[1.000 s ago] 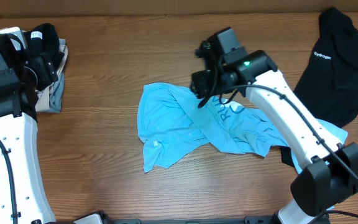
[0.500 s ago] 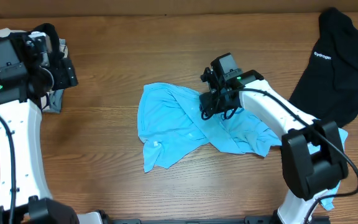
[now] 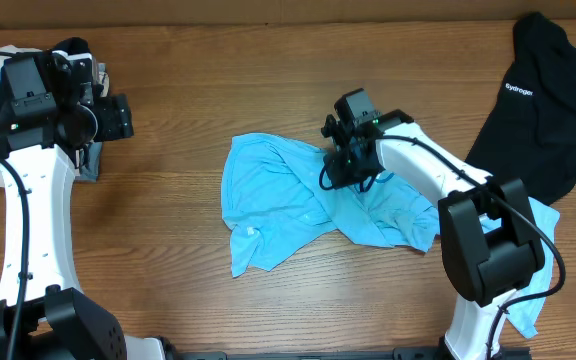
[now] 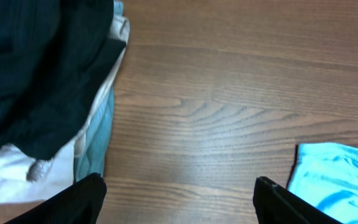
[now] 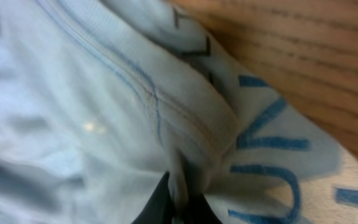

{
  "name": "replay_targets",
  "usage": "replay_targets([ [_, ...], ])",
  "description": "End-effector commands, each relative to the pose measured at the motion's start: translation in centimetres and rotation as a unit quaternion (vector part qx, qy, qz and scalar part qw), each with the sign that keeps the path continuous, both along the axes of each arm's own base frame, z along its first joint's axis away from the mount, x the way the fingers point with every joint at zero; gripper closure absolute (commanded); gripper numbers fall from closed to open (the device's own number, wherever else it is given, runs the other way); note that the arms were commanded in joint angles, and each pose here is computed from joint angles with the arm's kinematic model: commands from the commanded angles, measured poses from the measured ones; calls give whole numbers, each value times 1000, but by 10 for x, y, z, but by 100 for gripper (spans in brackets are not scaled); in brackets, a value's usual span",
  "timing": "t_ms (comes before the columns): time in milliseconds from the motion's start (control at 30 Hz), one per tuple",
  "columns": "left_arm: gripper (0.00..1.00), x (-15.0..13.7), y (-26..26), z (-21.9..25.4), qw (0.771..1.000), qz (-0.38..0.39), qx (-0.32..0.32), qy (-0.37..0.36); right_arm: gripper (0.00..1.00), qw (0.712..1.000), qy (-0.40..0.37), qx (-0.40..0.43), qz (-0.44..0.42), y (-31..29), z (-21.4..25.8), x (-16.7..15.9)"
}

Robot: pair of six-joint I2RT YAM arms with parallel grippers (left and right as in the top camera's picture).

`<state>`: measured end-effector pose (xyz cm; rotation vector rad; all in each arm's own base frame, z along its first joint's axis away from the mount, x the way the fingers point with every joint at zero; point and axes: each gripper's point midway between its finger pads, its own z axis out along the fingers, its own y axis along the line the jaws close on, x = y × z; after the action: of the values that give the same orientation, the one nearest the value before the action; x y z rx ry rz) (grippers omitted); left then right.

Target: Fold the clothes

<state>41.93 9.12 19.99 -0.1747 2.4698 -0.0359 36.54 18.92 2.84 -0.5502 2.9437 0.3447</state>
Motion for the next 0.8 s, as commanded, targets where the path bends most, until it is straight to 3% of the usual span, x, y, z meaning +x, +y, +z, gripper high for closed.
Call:
replay_targets([
  [0,23,11,-7,29,999,-25,7,-40,96,995,-90,38,1,16,86,36],
  [167,24,17,-12,60,996,-38,3,-75,96,986,-154,64,7,23,182,48],
  [333,24,16,-15,88,994,-42,11,-104,96,978,-188,80,32,38,245,36],
  [767,23,-9,-4,136,986,-16,70,-151,96,970,-167,108,140,129,262,-45],
])
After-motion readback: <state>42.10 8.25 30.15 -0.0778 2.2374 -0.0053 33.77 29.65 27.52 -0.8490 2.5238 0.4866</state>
